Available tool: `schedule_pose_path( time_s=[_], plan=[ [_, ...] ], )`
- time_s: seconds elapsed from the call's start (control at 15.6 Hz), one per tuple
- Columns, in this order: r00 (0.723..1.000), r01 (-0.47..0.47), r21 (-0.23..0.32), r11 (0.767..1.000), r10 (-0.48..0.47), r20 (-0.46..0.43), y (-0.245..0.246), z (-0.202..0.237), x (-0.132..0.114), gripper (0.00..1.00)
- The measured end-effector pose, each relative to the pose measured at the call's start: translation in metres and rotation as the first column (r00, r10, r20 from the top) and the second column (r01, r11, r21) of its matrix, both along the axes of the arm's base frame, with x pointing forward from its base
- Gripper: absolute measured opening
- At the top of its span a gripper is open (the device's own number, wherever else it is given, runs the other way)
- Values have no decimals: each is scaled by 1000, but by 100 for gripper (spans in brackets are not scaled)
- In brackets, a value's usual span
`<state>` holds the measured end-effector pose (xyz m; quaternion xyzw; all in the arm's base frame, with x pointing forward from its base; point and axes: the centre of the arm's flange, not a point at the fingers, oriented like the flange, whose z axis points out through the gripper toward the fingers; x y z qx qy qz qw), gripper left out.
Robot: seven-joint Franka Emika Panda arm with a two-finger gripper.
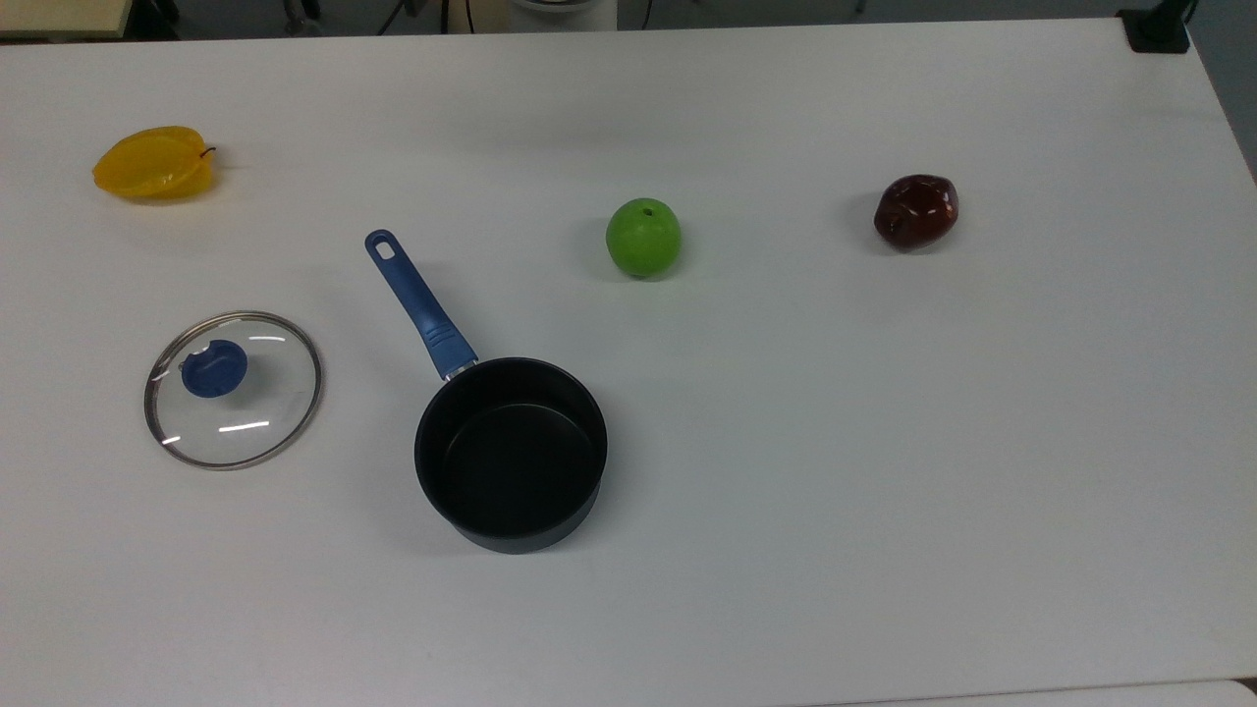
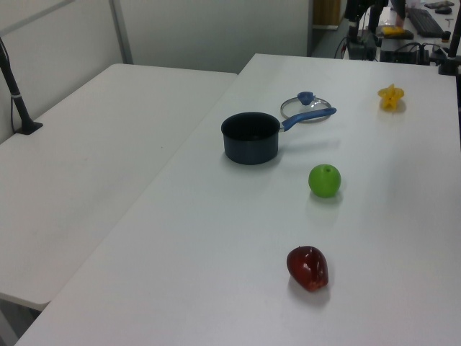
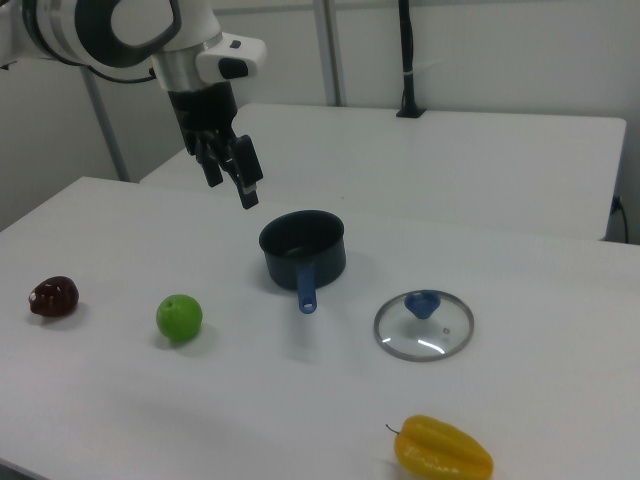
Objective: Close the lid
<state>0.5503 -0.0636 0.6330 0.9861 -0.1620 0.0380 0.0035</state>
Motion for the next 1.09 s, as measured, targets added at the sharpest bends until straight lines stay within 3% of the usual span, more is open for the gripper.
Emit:
schedule_pose_path(
  time_s=[0.7, 1.09],
  plan=[
    [1000, 0, 1, 1000, 0, -22, 0, -13, 5, 100],
    [978, 167, 50, 985, -172, 115, 1, -18, 34, 100]
  ],
)
